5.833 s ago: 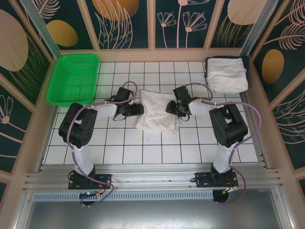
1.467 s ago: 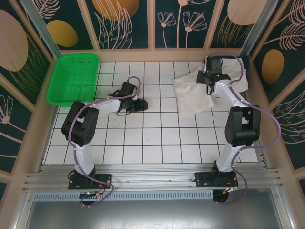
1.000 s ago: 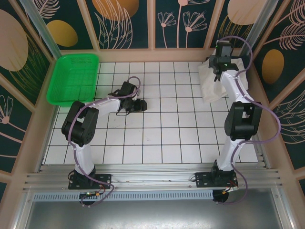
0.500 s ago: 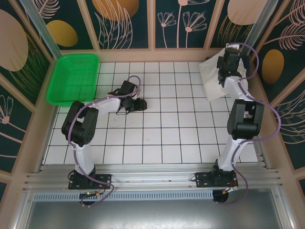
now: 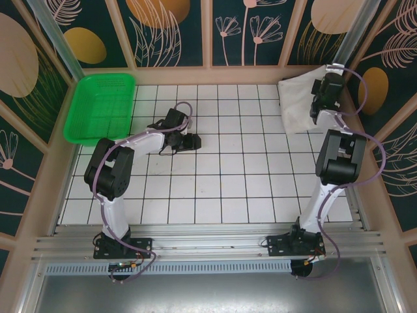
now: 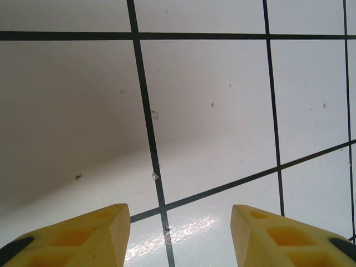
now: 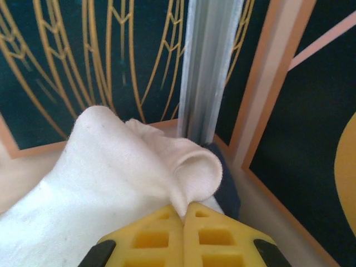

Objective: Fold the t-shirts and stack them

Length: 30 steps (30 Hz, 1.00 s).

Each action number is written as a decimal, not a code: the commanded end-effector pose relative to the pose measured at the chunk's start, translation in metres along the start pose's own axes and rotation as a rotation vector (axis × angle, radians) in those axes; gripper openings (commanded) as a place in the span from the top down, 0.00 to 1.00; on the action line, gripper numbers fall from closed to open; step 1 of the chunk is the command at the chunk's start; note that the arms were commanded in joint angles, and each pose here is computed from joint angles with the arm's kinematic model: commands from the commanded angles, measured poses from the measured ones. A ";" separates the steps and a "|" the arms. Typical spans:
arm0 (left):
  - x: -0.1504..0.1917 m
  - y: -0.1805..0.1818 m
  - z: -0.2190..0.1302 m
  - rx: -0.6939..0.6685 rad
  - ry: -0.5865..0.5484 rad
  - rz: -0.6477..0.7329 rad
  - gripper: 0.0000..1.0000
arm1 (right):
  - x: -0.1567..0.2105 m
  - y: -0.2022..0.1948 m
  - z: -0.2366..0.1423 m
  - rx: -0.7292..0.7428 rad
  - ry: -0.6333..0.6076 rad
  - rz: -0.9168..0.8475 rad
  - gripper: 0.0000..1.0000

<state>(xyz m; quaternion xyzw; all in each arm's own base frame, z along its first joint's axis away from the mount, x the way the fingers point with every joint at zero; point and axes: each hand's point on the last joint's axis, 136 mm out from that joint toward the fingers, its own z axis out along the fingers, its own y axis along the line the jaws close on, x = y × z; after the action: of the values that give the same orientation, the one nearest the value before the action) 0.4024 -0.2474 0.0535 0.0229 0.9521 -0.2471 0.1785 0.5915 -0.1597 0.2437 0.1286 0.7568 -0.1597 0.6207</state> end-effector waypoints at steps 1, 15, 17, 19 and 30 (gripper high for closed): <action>-0.008 -0.003 -0.009 -0.015 -0.014 0.020 0.49 | -0.048 -0.016 0.011 -0.005 -0.148 0.085 1.00; -0.012 -0.002 -0.010 -0.037 -0.012 0.019 0.49 | 0.016 -0.039 0.088 0.143 0.027 0.110 1.00; -0.013 -0.002 -0.011 -0.037 -0.014 0.019 0.49 | 0.027 -0.035 0.092 0.125 0.044 0.102 1.00; -0.013 -0.002 -0.012 -0.038 -0.015 0.021 0.49 | 0.034 -0.036 0.096 0.149 0.056 0.076 0.95; -0.011 -0.004 -0.013 -0.019 -0.021 0.023 0.49 | -0.003 -0.054 0.062 0.191 0.088 0.060 0.39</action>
<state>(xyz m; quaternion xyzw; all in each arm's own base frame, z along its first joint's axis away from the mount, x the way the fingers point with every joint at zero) 0.4064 -0.2432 0.0590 0.0209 0.9559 -0.2299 0.1814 0.6466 -0.2286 0.1809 0.2035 0.7866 -0.1951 0.5494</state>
